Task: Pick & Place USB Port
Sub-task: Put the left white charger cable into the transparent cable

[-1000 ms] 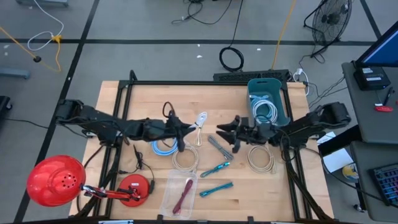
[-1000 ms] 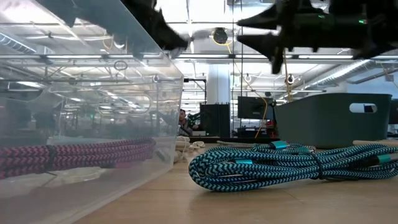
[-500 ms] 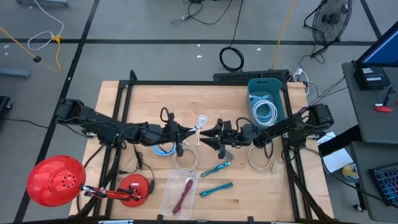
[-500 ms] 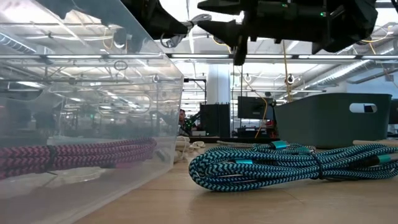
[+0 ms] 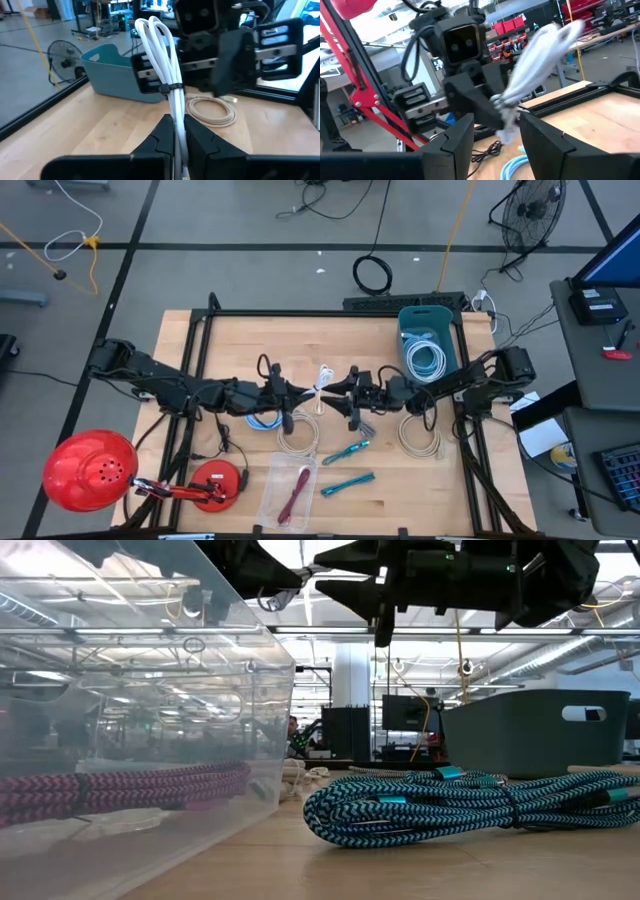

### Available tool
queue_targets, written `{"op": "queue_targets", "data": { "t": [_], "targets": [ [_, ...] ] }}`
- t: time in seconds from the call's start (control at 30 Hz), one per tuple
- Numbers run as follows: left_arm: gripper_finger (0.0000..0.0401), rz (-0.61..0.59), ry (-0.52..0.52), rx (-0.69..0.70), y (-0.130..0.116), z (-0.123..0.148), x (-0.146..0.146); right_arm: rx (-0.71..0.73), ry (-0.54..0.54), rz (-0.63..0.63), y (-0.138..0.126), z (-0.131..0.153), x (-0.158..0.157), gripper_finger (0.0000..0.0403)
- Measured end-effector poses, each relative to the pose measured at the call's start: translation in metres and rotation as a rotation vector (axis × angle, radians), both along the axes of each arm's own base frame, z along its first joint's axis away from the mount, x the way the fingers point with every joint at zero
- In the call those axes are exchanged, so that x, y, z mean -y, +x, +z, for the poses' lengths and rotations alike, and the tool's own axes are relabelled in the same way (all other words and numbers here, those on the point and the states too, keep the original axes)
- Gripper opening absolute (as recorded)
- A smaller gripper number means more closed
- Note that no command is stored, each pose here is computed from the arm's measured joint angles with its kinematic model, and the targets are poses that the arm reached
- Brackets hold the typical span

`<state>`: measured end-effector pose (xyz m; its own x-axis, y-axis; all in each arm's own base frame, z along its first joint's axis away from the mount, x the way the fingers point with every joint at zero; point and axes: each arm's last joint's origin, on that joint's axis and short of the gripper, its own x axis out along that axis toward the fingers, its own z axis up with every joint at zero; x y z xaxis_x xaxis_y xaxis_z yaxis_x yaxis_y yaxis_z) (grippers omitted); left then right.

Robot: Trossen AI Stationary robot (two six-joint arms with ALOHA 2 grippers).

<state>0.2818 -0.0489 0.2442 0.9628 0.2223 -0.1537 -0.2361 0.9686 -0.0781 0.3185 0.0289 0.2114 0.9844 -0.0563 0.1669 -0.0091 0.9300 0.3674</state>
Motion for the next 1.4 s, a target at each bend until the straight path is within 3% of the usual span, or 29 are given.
{"op": "queue_targets", "data": {
  "t": [0.5,0.83,1.4],
  "targets": [
    [0.0019,-0.026,-0.017,-0.003,0.000,0.000,0.001,0.059,-0.014,-0.044,0.005,0.012,0.007,0.0157],
    [0.0019,-0.026,-0.012,-0.006,0.000,-0.001,0.001,0.010,-0.027,-0.022,0.010,0.013,0.006,0.0153],
    [0.0025,-0.040,-0.017,-0.013,0.000,-0.001,0.001,0.006,-0.049,-0.023,0.010,0.012,0.005,0.0018]
  ]
}}
